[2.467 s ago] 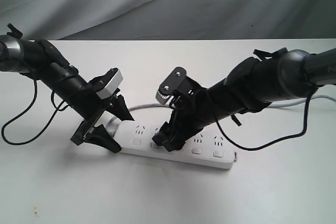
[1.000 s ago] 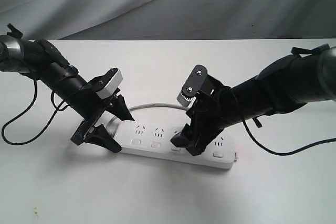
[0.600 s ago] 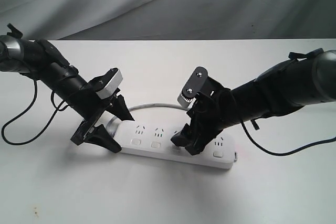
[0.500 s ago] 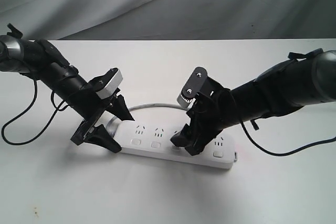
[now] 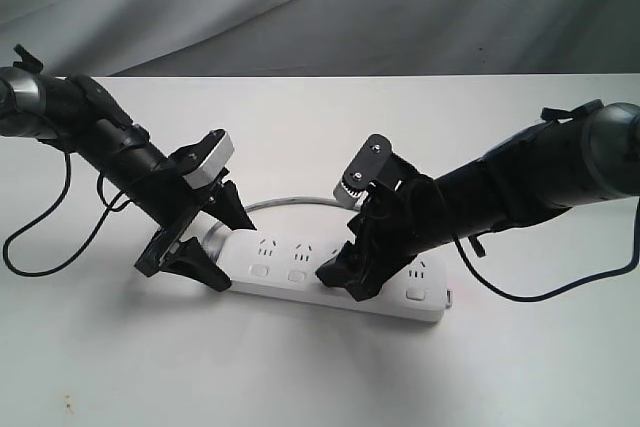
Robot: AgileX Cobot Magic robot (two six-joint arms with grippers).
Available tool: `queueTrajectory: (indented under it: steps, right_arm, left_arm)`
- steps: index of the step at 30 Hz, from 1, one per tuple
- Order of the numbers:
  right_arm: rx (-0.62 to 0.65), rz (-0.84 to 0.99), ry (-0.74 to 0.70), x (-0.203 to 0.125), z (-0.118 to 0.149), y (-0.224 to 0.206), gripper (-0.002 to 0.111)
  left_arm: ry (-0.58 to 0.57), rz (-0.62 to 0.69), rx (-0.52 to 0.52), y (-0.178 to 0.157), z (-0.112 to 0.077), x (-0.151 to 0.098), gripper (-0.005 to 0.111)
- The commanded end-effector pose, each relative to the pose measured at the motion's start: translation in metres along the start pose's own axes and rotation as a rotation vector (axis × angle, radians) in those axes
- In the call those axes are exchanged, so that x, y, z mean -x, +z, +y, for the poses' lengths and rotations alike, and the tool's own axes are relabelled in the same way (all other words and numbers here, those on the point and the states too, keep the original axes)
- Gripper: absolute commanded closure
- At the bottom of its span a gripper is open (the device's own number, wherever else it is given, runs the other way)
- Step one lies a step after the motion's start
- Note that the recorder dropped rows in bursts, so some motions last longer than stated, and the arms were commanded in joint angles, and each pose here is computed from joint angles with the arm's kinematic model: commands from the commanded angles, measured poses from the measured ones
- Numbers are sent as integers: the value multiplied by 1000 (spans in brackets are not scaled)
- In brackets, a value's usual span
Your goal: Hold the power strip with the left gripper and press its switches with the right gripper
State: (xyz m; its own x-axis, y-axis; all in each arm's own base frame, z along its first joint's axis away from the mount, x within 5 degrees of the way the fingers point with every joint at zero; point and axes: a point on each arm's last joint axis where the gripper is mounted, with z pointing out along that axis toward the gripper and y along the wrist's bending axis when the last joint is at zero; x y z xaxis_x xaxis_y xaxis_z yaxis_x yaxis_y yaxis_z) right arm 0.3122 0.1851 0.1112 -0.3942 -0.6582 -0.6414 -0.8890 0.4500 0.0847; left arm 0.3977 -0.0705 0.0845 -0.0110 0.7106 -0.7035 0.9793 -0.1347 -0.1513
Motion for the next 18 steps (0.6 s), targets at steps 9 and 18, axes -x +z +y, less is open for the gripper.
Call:
queueTrajectory:
  steps: [9,18]
  right_arm:
    - [-83,81,-54,-11,-8,3,35]
    - [-78,135,-37,-29,-1,4,35]
  left_arm:
    - [10,5,9,-4,1,1,62]
    - [10,5,9,-4,1,1,62]
